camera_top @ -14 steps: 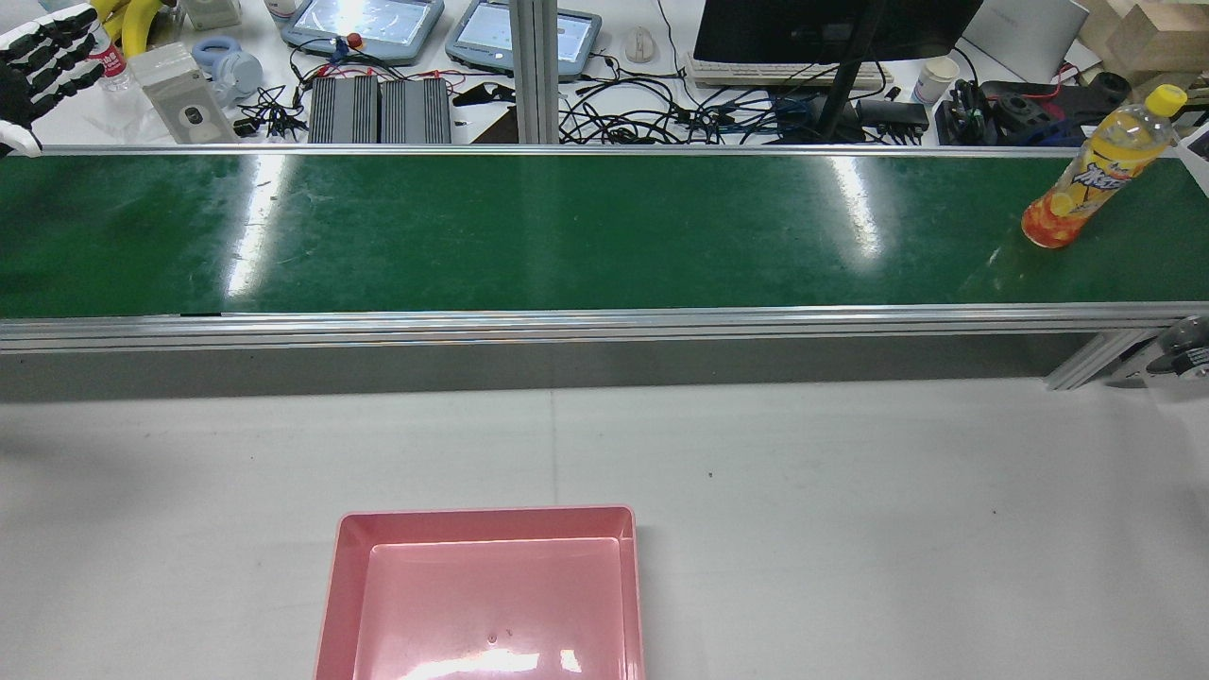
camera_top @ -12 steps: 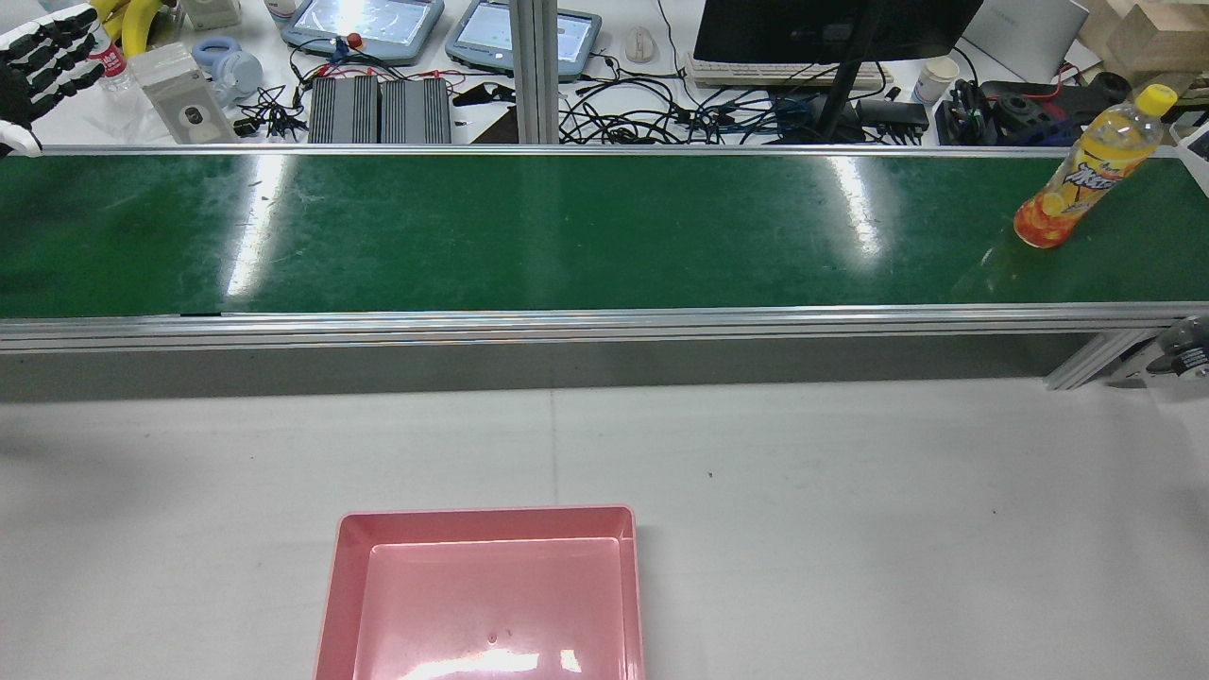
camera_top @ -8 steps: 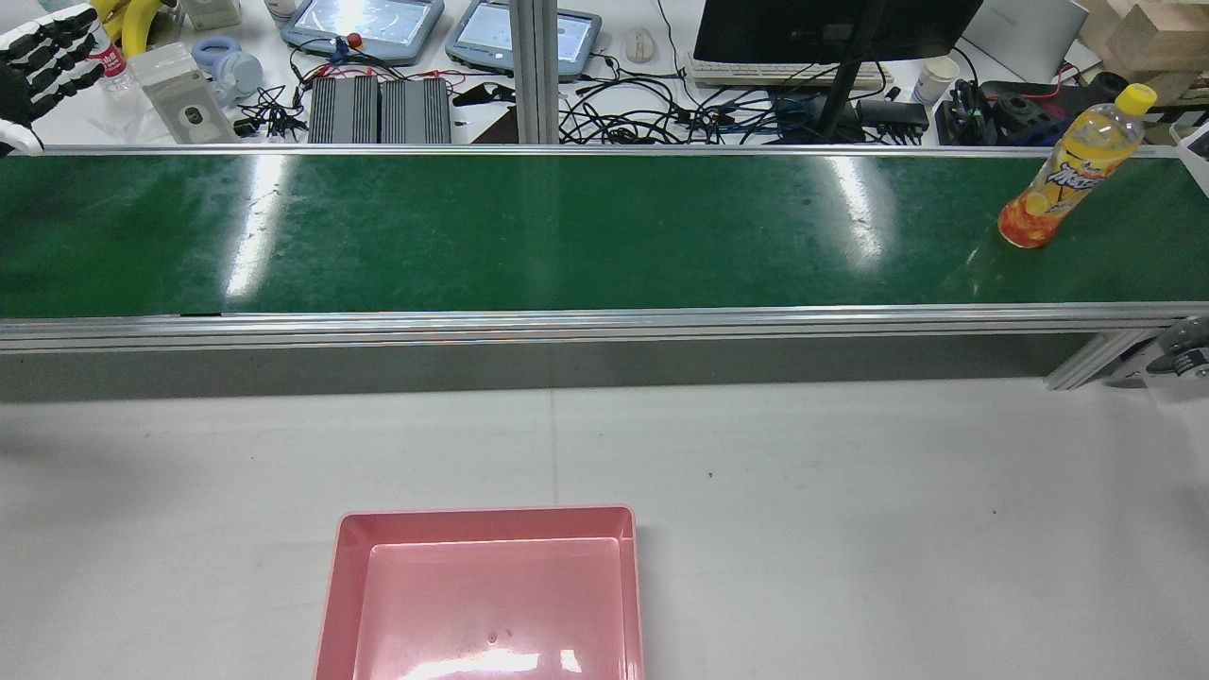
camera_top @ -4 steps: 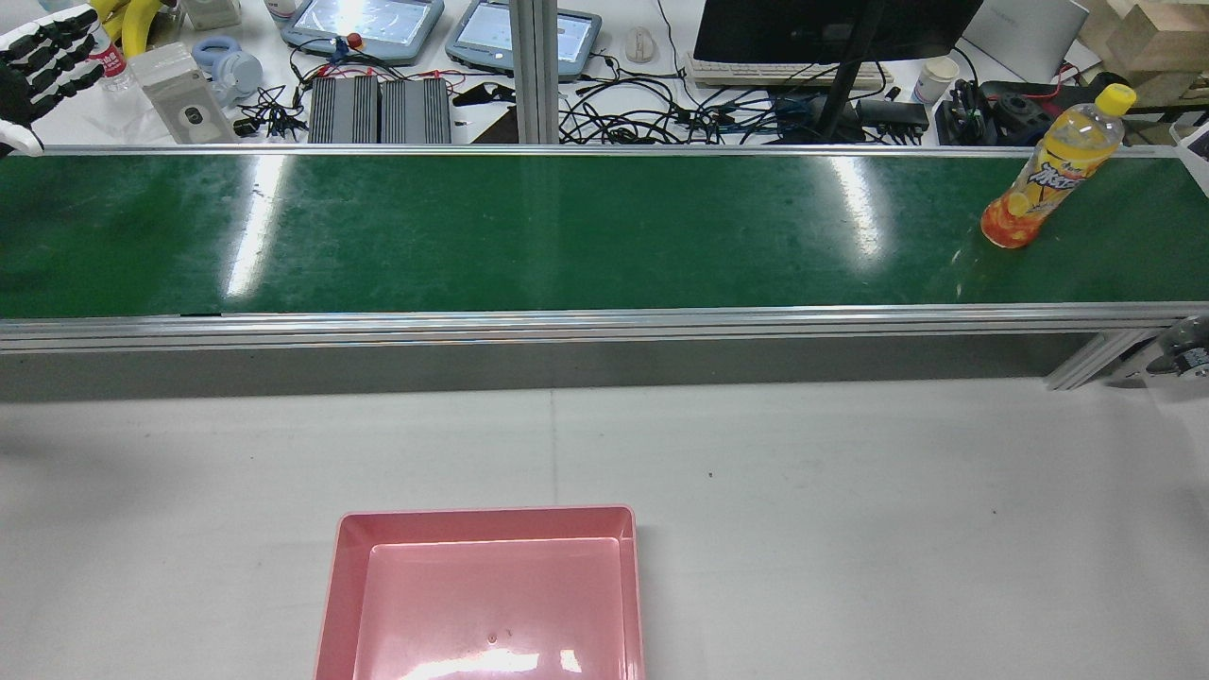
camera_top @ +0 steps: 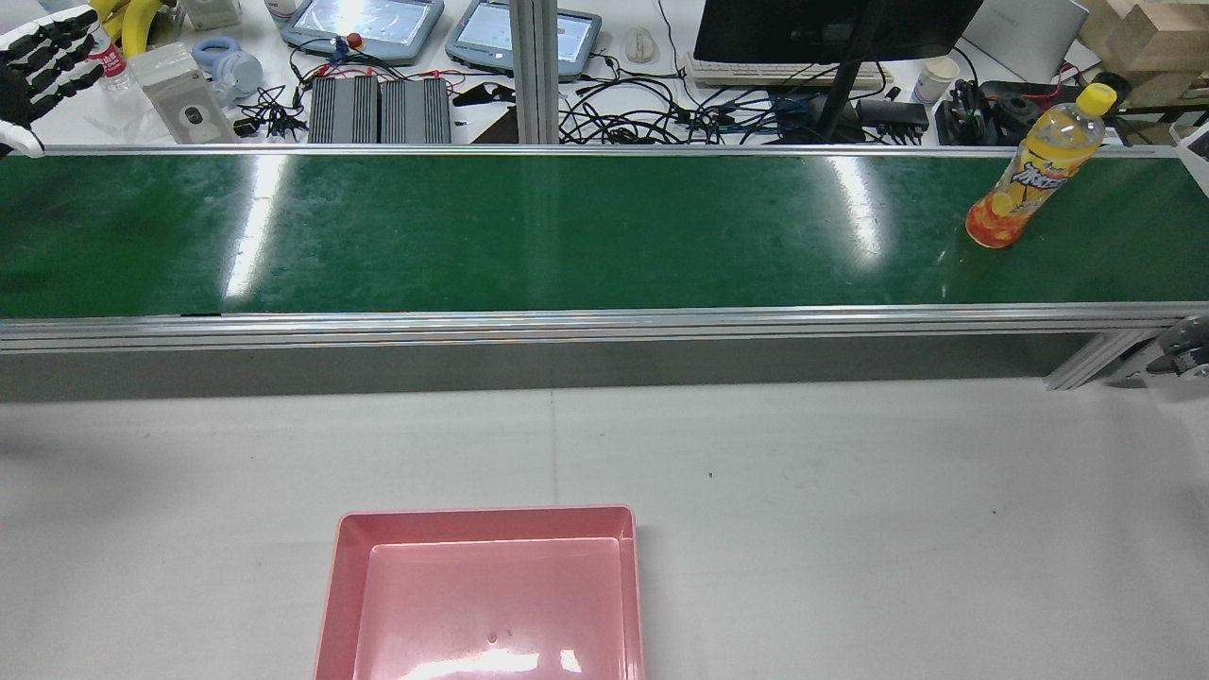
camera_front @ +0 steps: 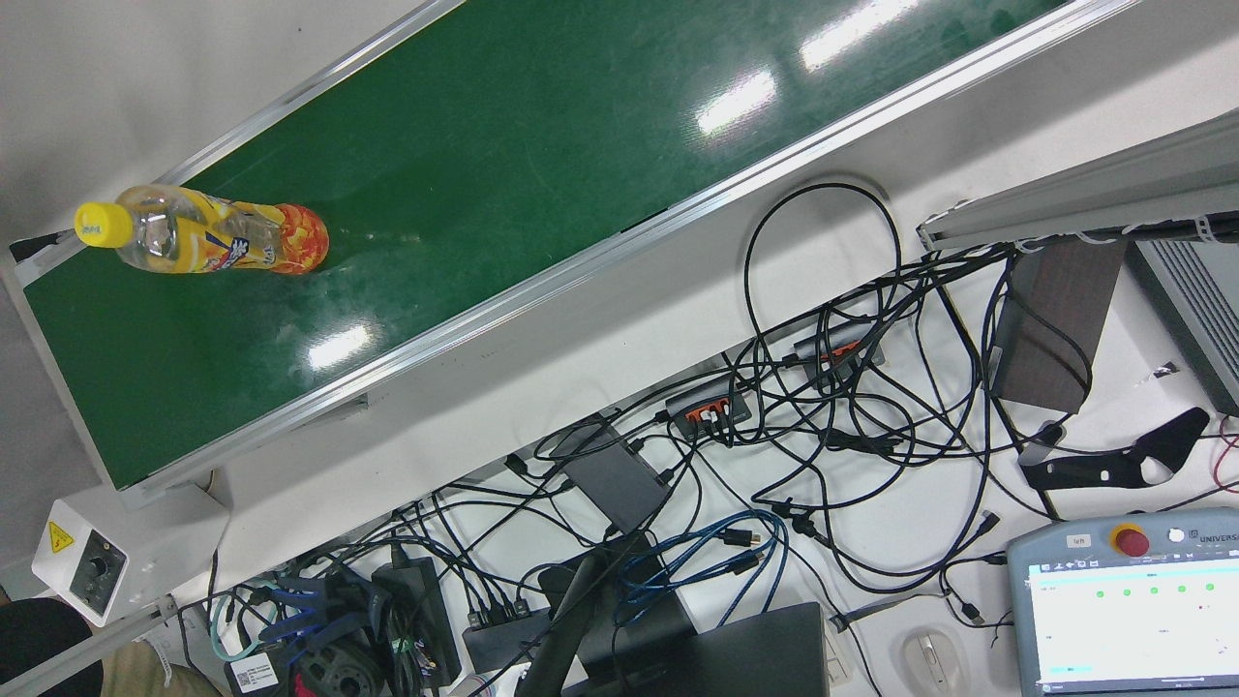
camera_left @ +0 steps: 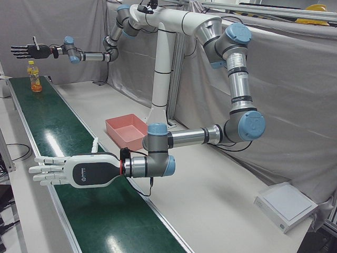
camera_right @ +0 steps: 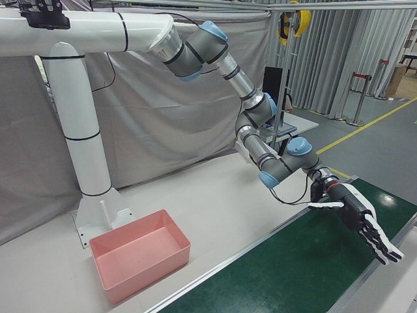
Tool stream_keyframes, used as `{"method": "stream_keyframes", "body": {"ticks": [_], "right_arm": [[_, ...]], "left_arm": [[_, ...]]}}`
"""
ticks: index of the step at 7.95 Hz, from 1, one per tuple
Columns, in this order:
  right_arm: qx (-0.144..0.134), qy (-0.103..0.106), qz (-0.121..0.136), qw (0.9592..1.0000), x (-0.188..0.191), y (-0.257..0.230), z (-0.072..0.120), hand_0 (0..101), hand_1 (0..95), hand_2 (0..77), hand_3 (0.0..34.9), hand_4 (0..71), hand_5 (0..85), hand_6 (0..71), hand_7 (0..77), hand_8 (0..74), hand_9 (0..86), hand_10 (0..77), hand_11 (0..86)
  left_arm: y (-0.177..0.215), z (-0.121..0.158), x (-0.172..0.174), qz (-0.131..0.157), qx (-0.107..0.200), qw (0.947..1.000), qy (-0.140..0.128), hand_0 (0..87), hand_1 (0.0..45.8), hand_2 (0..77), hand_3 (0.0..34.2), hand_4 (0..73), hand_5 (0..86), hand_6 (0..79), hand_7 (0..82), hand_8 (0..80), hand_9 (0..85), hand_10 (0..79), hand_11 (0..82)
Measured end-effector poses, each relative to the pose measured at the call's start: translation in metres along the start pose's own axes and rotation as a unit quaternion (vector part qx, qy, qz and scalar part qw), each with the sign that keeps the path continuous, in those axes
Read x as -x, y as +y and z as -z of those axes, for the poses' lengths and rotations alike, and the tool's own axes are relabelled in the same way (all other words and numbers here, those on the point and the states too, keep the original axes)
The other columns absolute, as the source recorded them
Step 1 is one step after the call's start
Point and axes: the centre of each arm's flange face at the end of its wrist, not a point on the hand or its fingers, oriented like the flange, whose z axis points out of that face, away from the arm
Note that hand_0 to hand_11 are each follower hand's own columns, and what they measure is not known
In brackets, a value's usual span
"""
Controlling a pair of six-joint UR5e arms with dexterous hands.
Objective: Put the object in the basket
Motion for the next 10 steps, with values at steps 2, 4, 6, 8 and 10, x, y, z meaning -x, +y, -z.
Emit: {"method": "stream_keyframes", "body": {"ticks": [2,4,6,8,10], "right_arm": [[0.0,0.0,0.0,1.0,0.0,0.0,0.0,0,0.0,0.5,0.0,0.0,0.0,0.0,0.5,0.0,0.0,0.0,0.0],[0.0,0.0,0.0,1.0,0.0,0.0,0.0,0,0.0,0.5,0.0,0.0,0.0,0.0,0.5,0.0,0.0,0.0,0.0],[0.0,0.0,0.0,1.0,0.0,0.0002,-0.0002,0,0.0,0.5,0.0,0.0,0.0,0.0,0.5,0.0,0.0,0.0,0.0],[0.0,0.0,-0.001,1.0,0.0,0.0002,-0.0002,0,0.0,0.5,0.0,0.0,0.0,0.0,0.5,0.0,0.0,0.0,0.0],[0.0,0.0,-0.001,1.0,0.0,0.0001,-0.0001,0,0.0,0.5,0.0,0.0,0.0,0.0,0.5,0.0,0.0,0.0,0.0]], "left_arm": [[0.0002,-0.0001,0.0001,0.0,0.0,1.0,0.0,58.8,6.5,0.0,0.1,7.6,9.8,0.5,0.5,0.5,0.5,2.7,6.0],[0.0001,0.0001,0.0,0.0,0.0,1.0,0.0,58.8,6.5,0.0,0.1,7.6,9.8,0.5,0.5,0.0,0.5,2.7,6.0],[0.0,0.0001,0.0002,0.0,0.0,1.0,-0.001,58.8,6.5,0.0,0.1,7.6,9.8,0.5,0.5,0.0,0.5,2.7,6.0],[-0.0001,0.0001,0.0002,0.0,-0.001,1.0,0.0,58.8,6.5,0.0,0.0,7.6,9.8,0.5,0.5,1.1,1.1,2.7,6.0],[-0.0001,0.0001,0.0003,0.0,-0.001,1.0,-0.001,58.8,6.5,0.0,0.0,7.6,10.4,0.5,0.5,1.1,1.1,2.7,6.0]]}}
